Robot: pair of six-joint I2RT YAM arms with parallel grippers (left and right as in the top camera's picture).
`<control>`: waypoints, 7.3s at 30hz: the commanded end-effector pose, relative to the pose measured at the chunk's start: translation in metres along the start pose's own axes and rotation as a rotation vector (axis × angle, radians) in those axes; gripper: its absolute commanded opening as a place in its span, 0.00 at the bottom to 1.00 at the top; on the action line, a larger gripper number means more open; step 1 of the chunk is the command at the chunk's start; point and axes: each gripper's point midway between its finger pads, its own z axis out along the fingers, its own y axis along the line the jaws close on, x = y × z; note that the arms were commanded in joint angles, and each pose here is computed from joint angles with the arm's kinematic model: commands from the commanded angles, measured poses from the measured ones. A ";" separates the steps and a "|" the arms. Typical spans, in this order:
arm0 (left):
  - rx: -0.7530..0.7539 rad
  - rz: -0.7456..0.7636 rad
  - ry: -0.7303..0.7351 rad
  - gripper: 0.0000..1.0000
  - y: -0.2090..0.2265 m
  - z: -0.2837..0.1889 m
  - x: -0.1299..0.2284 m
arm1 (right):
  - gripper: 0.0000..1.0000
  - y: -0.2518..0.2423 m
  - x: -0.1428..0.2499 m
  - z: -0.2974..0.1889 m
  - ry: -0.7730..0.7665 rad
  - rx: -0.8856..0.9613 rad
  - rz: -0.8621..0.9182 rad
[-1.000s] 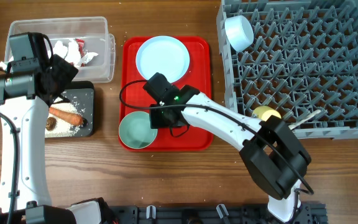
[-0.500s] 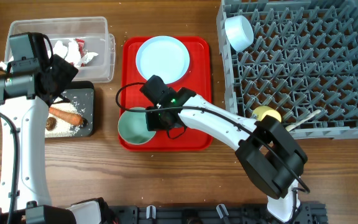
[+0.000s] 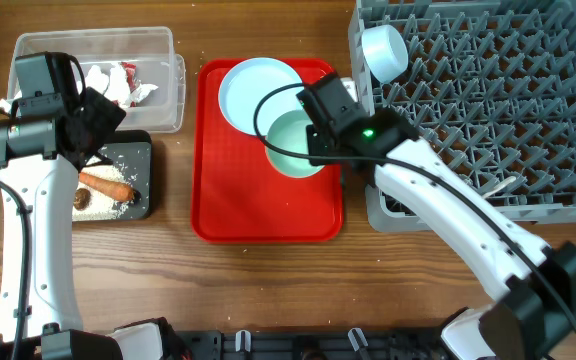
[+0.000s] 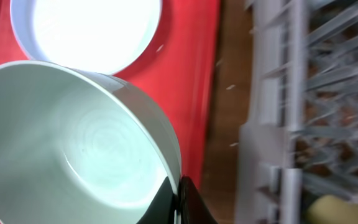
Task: Sort waste into correct bins and load items into the dishwasher rack
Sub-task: 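Carry the teal bowl into the dish rack and release it, then move the right gripper back to the white plate and grasp its rim, then lift the white plate and stand it upright in the rack's back corner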
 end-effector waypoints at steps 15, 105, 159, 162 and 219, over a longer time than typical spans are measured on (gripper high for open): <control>-0.012 -0.020 -0.012 1.00 0.001 0.000 -0.004 | 0.04 -0.152 -0.047 -0.069 -0.241 0.609 0.055; -0.013 -0.020 -0.012 1.00 0.001 0.000 -0.004 | 0.60 0.066 -0.028 0.153 0.115 -0.124 0.170; -0.012 -0.019 -0.012 1.00 0.001 0.000 -0.004 | 0.04 0.008 0.004 0.189 0.280 -0.046 0.126; -0.012 -0.019 -0.012 1.00 0.001 0.000 -0.004 | 0.04 0.007 -0.028 0.154 0.178 -0.070 0.061; -0.012 -0.020 -0.012 1.00 0.001 0.000 -0.004 | 0.64 -0.275 -0.039 0.056 0.141 0.084 0.943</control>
